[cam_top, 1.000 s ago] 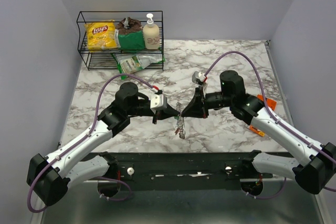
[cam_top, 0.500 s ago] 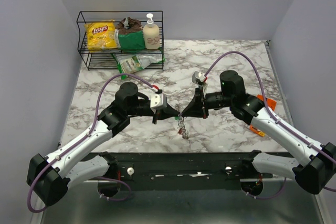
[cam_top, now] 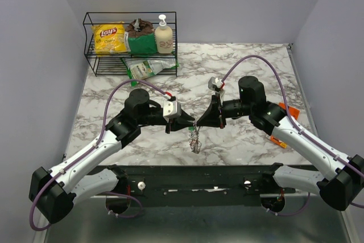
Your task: Put the keys on the keyring
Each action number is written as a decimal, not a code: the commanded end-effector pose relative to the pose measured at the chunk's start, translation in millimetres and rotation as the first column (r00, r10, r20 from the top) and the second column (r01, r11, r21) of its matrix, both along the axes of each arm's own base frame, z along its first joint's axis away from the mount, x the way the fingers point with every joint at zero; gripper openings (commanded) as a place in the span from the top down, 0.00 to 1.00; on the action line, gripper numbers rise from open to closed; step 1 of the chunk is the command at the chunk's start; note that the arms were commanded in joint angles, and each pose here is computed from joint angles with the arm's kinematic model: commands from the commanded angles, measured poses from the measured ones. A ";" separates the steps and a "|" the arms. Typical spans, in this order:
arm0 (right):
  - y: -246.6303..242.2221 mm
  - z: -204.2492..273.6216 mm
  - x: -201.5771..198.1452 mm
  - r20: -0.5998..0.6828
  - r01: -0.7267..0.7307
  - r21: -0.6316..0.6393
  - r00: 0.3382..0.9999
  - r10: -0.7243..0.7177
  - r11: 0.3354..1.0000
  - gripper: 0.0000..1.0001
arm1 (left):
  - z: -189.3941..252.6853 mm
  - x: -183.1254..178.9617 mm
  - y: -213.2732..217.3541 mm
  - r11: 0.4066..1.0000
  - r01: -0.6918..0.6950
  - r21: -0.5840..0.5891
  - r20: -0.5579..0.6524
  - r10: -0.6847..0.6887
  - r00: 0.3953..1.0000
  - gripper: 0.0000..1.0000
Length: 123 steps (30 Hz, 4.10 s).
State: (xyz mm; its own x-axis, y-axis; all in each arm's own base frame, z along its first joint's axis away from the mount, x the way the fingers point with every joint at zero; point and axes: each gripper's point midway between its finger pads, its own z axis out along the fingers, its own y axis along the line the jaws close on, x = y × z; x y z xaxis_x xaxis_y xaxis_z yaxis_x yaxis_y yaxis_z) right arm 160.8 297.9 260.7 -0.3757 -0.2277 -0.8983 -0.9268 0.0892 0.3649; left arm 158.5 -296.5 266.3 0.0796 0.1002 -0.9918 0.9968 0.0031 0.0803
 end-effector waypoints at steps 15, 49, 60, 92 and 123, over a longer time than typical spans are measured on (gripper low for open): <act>-3.2 16.9 4.0 0.087 0.011 0.000 0.996 -0.011 1.000 0.99 | 34.6 17.8 8.8 0.991 -0.074 0.116 0.093 0.063 0.994 0.44; -14.5 4.4 7.7 0.163 0.038 -0.074 0.986 -0.025 0.997 0.99 | 16.9 6.2 -19.5 0.920 0.196 0.338 -0.175 -0.143 0.974 0.58; -15.1 4.6 8.3 0.163 0.047 -0.073 0.986 -0.034 0.996 0.99 | 4.4 4.0 -26.7 0.906 0.240 0.349 -0.220 -0.170 0.961 0.66; -19.0 6.9 10.3 0.180 0.086 -0.063 0.981 -0.073 0.994 0.85 | 0.7 17.6 -29.9 0.922 0.146 0.359 -0.169 -0.090 0.982 1.00; -42.5 69.2 21.6 0.294 0.287 0.066 0.910 -0.294 0.956 0.27 | 52.9 44.4 -24.7 0.988 -0.151 -0.027 0.075 0.152 0.986 1.00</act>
